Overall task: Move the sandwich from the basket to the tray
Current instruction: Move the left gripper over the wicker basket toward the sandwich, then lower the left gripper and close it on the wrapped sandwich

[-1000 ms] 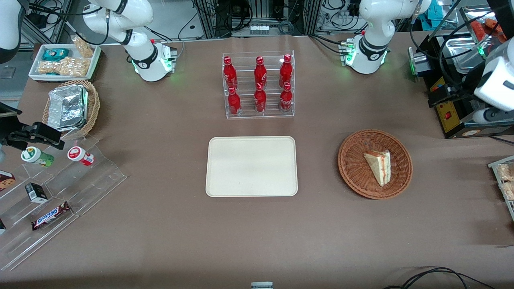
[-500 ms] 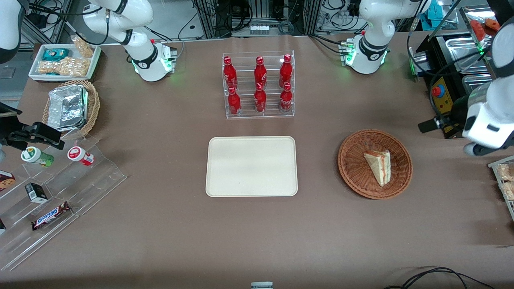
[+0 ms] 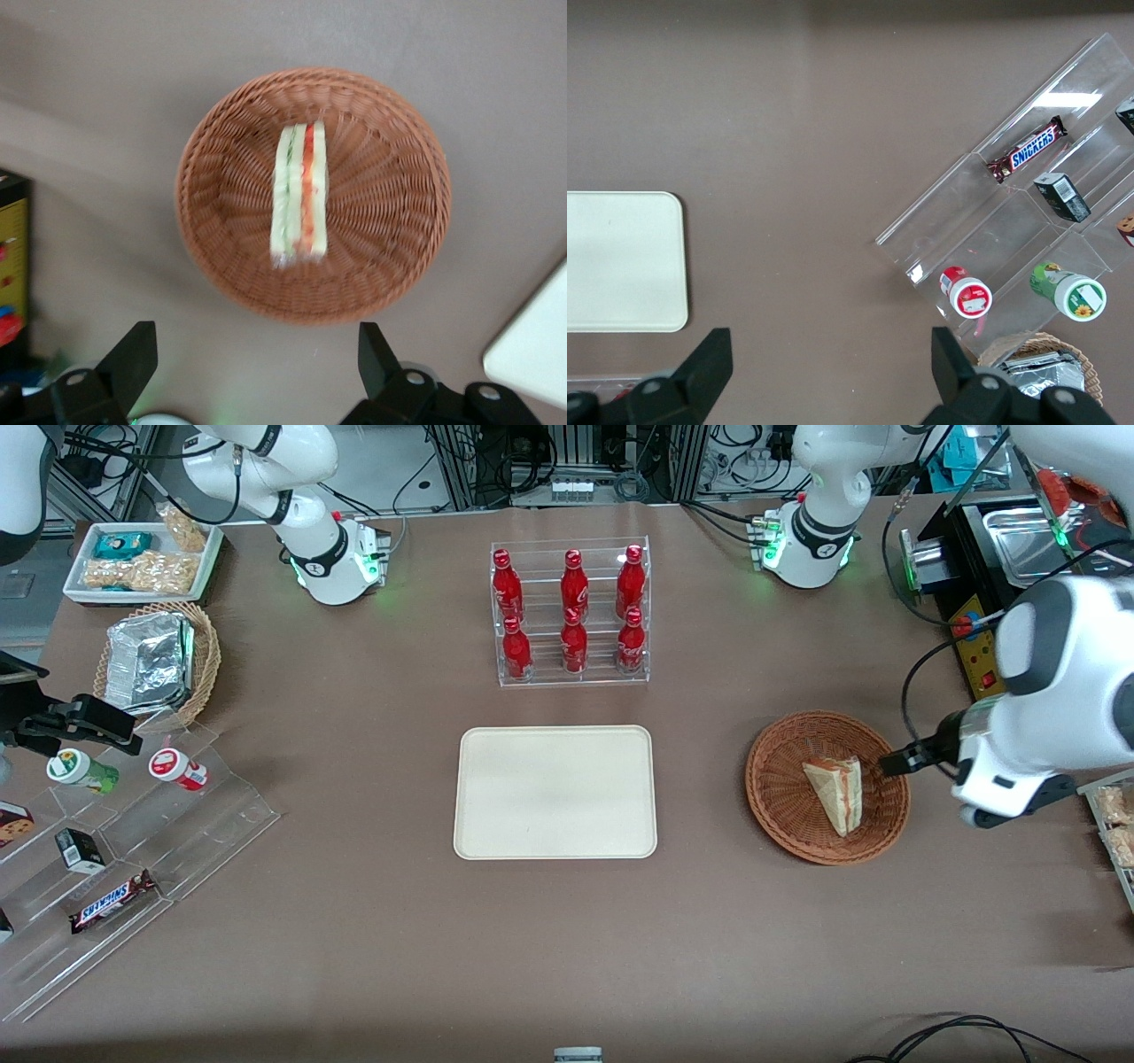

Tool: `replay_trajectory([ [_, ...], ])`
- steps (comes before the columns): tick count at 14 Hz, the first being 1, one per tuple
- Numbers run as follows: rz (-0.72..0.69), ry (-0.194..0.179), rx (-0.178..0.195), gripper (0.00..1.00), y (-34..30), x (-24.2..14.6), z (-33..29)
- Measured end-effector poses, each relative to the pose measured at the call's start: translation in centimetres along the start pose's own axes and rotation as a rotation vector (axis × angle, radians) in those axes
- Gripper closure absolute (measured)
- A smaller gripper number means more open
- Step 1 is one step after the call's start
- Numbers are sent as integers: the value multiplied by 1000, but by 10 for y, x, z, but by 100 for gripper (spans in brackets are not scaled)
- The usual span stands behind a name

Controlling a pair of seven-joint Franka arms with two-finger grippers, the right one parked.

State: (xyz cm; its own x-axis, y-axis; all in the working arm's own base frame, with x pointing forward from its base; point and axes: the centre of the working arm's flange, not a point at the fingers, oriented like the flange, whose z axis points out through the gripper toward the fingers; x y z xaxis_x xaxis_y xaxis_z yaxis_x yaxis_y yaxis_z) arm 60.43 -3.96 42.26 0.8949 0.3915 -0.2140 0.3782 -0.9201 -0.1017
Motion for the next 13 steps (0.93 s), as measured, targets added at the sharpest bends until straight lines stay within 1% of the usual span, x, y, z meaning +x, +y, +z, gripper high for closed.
replay_trajectory([
  [2, -36, 31, -16, 0, 3, -2, 35],
  [4, -53, 46, -23, 0, 2, -7, 59],
  [5, -62, 65, -34, 0, 2, -8, 70],
  [7, -64, 116, -65, 0, 3, -13, 98],
  [8, -63, 130, -74, 0, 2, -16, 114],
  [11, -62, 134, -79, 0, -1, -26, 147],
  [13, -63, 130, -77, 0, -2, -28, 153],
])
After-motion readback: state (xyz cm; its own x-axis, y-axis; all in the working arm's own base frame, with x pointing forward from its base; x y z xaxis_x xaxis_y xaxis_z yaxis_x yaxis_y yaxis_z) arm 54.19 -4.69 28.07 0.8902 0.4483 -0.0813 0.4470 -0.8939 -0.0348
